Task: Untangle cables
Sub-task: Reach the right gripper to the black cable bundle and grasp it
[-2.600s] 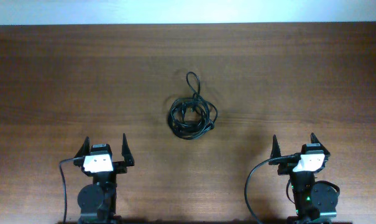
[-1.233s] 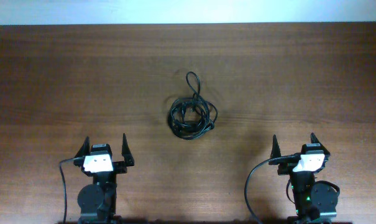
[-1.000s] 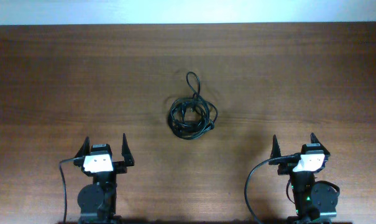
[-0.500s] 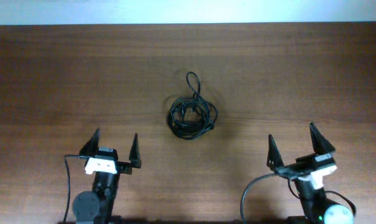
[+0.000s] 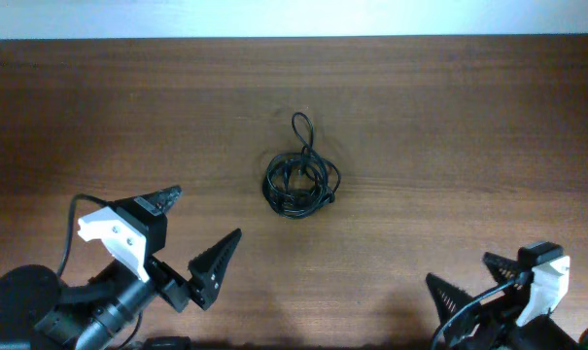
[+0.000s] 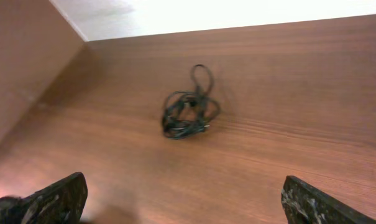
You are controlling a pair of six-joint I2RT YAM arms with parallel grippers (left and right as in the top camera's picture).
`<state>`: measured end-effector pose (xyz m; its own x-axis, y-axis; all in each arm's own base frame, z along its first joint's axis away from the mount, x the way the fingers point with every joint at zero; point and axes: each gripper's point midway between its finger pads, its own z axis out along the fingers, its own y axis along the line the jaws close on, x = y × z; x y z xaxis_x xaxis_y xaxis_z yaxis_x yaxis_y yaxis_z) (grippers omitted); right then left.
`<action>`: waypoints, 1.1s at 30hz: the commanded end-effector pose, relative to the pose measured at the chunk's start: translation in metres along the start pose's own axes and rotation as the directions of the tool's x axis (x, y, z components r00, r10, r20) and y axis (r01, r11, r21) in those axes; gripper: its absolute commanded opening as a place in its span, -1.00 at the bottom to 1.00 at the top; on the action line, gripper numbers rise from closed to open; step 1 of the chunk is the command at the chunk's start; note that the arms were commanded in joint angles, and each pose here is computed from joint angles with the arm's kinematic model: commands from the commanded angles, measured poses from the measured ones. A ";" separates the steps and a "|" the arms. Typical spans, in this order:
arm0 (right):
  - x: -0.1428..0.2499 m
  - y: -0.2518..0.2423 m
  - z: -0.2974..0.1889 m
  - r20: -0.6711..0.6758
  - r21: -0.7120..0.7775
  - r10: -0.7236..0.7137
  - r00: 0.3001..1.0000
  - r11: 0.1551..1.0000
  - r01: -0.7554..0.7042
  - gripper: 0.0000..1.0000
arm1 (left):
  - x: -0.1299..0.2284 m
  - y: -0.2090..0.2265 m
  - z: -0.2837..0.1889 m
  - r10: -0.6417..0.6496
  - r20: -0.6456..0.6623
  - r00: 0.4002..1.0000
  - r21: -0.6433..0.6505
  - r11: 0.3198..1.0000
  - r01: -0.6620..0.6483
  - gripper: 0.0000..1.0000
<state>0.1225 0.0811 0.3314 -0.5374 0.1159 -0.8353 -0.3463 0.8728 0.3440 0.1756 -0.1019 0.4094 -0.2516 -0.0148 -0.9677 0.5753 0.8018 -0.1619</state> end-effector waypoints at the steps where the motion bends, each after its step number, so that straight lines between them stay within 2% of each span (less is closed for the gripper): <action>1: 0.000 0.031 -0.006 -0.010 -0.170 -0.008 1.000 0.985 0.006 0.97 | -0.002 -0.012 -0.003 -0.001 0.002 1.000 0.060 0.998 0.001 0.98; 7: -0.023 0.031 -0.004 0.082 -0.167 -0.050 0.995 0.984 0.063 0.97 | 0.004 -0.022 -0.004 -0.019 -0.022 1.000 0.119 0.993 0.022 0.98; 8: -0.028 0.022 0.001 0.089 -0.121 -0.003 0.996 0.993 0.014 0.97 | 0.004 -0.022 -0.004 -0.019 -0.022 1.000 0.119 0.993 0.022 0.98; 9: -0.032 0.001 0.011 0.074 -0.030 0.111 0.991 0.994 -0.109 0.97 | 0.004 -0.022 -0.004 -0.056 -0.026 0.998 0.118 0.991 0.058 0.98; 13: -0.049 -0.014 0.061 -0.041 -0.033 0.302 0.952 0.952 -0.304 1.00 | 0.001 -0.022 -0.004 -0.175 -0.030 0.984 0.116 0.977 0.177 0.98; 15: -0.051 -0.019 0.103 -0.167 -0.073 0.355 0.920 0.926 -0.371 0.99 | 0.000 -0.022 -0.004 -0.226 -0.035 0.974 0.115 0.967 0.228 0.98; 16: -0.048 -0.027 0.124 -0.222 -0.057 0.381 0.897 0.914 -0.402 0.99 | 0.001 -0.022 -0.004 -0.226 -0.035 0.973 0.115 0.967 0.229 0.98; 17: -0.037 -0.039 0.149 -0.297 -0.014 0.418 0.859 0.897 -0.441 0.88 | 0.001 -0.022 -0.004 -0.240 -0.037 0.970 0.115 0.963 0.243 0.98; 18: -0.020 -0.043 0.175 -0.388 0.020 0.433 0.813 0.886 -0.463 0.86 | 0.000 -0.022 -0.004 -0.274 -0.038 0.961 0.114 0.954 0.277 0.98; 20: 0.023 -0.034 0.227 -0.566 0.014 0.340 0.751 0.915 -0.404 0.86 | -0.004 -0.022 -0.004 -0.274 -0.025 0.961 0.118 0.954 0.275 0.98; 22: 0.054 -0.022 0.264 -0.651 -0.007 0.281 0.705 0.927 -0.375 0.86 | -0.005 -0.022 -0.004 -0.271 -0.022 0.962 0.119 0.955 0.272 0.98; 23: 0.069 -0.013 0.283 -0.679 -0.035 0.237 0.694 0.935 -0.354 0.79 | -0.005 -0.022 -0.004 -0.271 -0.022 0.962 0.119 0.955 0.272 0.98; 24: 0.082 -0.004 0.300 -0.693 -0.101 0.149 0.705 0.949 -0.300 0.78 | -0.005 -0.022 -0.004 -0.271 -0.022 0.962 0.119 0.955 0.272 0.98; 26: 0.096 0.000 0.319 -0.699 -0.126 0.103 0.708 0.956 -0.264 0.78 | -0.005 -0.022 -0.004 -0.271 -0.023 0.962 0.118 0.955 0.272 0.98; 29: 0.091 -0.019 0.341 -0.638 -0.073 0.091 0.765 0.982 -0.177 0.76 | -0.005 -0.022 -0.004 -0.271 -0.023 0.962 0.118 0.955 0.272 0.98; 30: 0.087 -0.030 0.346 -0.609 -0.035 0.074 0.790 0.992 -0.120 0.66 | -0.004 -0.022 -0.004 -0.271 -0.023 0.962 0.118 0.955 0.272 0.98; 31: 0.084 -0.032 0.348 -0.591 -0.067 0.008 0.807 0.996 -0.059 0.66 | -0.005 -0.022 -0.004 -0.271 -0.023 0.962 0.118 0.955 0.272 0.98; 33: 0.084 -0.032 0.349 -0.587 -0.081 -0.016 0.809 0.996 -0.039 0.75 | -0.005 -0.022 -0.004 -0.266 -0.022 0.964 0.118 0.957 0.267 0.98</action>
<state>0.3506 0.2338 0.1037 -0.9057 -0.1574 -0.3936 -0.3460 0.8110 0.4718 0.1638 -0.1169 0.4128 -0.4239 -0.2126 -0.8804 0.5660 0.6967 -0.4408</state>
